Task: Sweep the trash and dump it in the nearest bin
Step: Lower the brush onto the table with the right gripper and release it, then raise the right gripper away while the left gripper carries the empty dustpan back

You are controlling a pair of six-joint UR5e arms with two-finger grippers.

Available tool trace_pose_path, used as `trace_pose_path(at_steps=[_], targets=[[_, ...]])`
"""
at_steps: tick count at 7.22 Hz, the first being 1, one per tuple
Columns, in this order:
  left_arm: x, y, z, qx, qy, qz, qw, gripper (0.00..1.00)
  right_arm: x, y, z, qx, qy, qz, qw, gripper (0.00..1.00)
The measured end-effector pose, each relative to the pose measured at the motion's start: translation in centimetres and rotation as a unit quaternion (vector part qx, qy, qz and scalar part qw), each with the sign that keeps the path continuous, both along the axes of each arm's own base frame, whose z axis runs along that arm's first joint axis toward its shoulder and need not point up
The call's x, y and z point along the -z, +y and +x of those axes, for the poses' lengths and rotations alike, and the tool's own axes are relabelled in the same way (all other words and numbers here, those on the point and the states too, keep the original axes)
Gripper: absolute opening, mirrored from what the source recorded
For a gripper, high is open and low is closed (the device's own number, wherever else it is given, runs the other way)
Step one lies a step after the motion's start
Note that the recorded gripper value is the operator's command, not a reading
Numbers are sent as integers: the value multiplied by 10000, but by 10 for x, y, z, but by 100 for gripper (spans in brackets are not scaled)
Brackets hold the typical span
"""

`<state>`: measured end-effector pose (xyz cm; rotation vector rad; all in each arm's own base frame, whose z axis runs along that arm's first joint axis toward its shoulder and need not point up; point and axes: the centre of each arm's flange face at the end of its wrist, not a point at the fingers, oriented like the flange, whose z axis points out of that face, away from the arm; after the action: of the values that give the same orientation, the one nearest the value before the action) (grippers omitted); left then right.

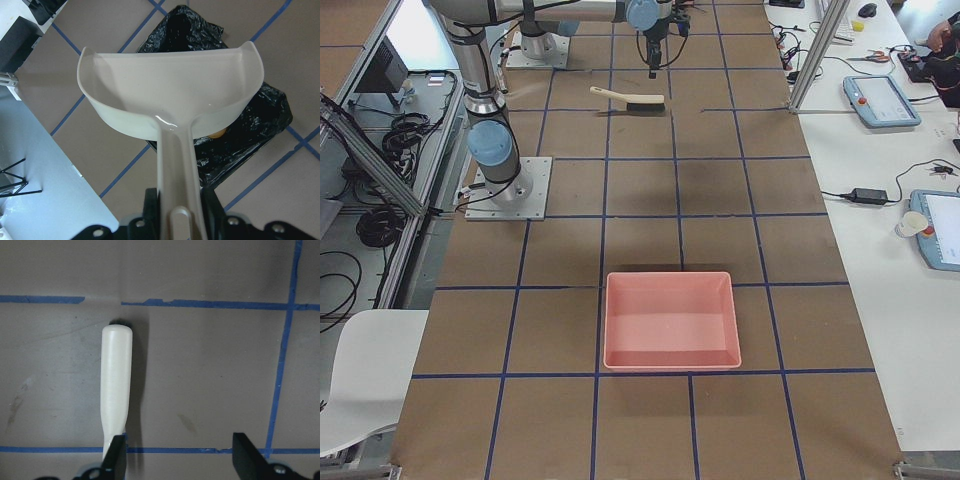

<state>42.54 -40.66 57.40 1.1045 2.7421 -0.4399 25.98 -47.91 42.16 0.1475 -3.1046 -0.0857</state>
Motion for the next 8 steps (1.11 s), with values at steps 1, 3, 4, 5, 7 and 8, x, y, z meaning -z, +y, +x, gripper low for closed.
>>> trace_pose_path(at_steps=[1, 3, 4, 5, 7, 8], targets=[[4, -27, -38, 10, 222, 3, 9998, 7, -19, -4, -33, -29, -48, -71, 10000, 100], [12, -87, -133, 76, 596, 95, 9981, 7, -51, -5, -87, 90, -89, -239, 9996, 100], [22, -113, -181, 173, 760, 197, 9968, 7, -60, -1, -100, 187, -93, -330, 9992, 100], [37, -136, -229, 345, 883, 311, 9950, 7, -65, 2, -106, 244, -89, -387, 9989, 100], [74, -166, -314, 423, 1052, 400, 9927, 7, -70, 5, -110, 271, -82, -456, 9986, 100], [96, -175, -352, 358, 1133, 415, 9921, 7, -71, 6, -110, 275, -87, -477, 9984, 100]])
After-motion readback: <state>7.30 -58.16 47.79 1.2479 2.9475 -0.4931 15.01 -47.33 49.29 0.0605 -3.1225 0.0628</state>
